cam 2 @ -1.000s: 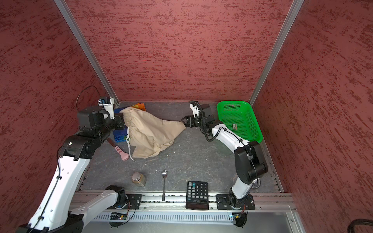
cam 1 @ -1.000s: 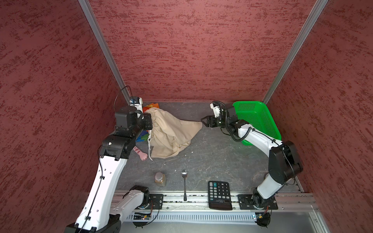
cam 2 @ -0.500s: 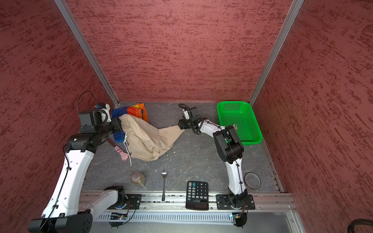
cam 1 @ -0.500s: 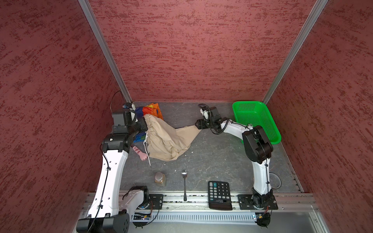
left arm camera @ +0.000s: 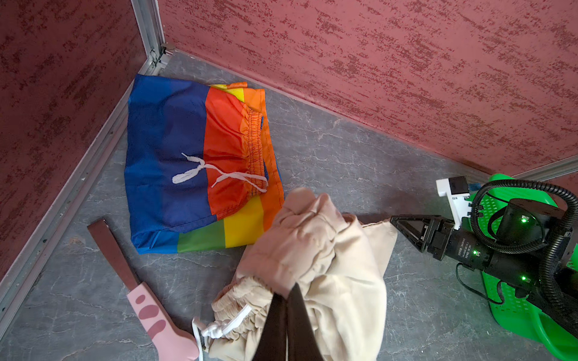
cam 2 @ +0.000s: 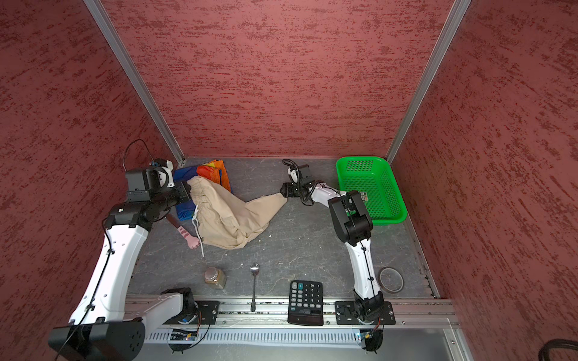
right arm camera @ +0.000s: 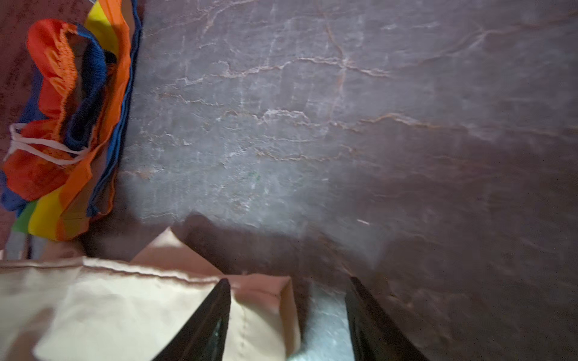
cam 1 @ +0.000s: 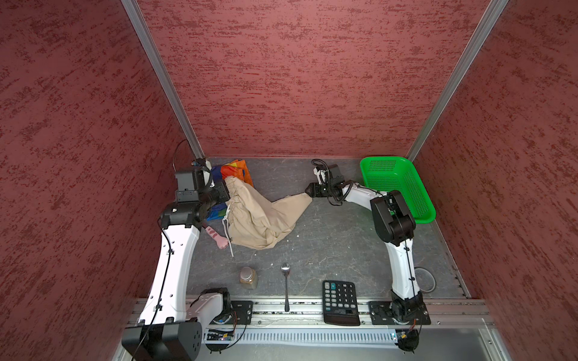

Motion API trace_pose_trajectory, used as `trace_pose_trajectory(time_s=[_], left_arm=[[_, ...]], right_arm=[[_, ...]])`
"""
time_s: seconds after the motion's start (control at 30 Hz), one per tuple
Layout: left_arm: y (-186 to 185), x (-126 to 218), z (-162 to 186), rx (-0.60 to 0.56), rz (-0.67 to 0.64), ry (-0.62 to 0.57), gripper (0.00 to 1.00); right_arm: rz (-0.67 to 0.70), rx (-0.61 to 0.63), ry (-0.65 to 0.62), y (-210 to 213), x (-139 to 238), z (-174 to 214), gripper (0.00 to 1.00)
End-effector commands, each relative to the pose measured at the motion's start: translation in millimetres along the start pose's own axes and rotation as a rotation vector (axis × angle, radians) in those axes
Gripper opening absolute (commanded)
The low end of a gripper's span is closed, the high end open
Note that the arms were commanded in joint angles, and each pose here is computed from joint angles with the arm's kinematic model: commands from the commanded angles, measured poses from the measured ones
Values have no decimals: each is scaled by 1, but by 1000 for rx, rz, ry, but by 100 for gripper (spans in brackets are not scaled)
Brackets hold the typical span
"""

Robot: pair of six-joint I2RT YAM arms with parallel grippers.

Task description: Fold and stack the shorts

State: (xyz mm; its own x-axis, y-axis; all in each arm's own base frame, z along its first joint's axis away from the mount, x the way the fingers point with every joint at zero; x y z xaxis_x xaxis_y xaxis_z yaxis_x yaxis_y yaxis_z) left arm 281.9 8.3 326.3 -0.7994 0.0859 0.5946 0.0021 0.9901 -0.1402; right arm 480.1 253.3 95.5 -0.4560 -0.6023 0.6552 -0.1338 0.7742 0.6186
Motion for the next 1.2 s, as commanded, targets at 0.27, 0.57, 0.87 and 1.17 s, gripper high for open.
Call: trace_pose_trajectory(time_s=[0.27, 0.57, 0.87, 1.17], left_arm=[[-2, -2, -10, 42, 39, -13, 0], [-29, 31, -67, 64, 183, -111, 0], [-110, 106, -133, -107, 323, -327, 0], [-167, 188, -161, -225, 464, -519, 0]], right_arm=[[-111, -32, 26, 12, -1, 5, 4], [-99, 21, -315, 58, 140, -92, 0], [-100, 4, -910, 105, 387, -144, 0], [56, 41, -1404, 153, 565, -104, 0]])
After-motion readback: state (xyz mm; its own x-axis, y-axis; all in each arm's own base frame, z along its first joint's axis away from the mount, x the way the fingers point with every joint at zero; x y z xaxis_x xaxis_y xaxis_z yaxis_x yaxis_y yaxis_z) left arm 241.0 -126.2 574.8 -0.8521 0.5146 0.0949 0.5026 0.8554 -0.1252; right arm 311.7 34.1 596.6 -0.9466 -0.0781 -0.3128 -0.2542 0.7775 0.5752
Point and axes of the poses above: each gripper's point midway between its finger pads, its own x axis back along the fingers, its own y axis along the line the jaws close on, z = x × y, the point moved 6 cm from there along x, back along the fingers, and after that the axes turned 14 degrees about -x, right-handed, at the moved point
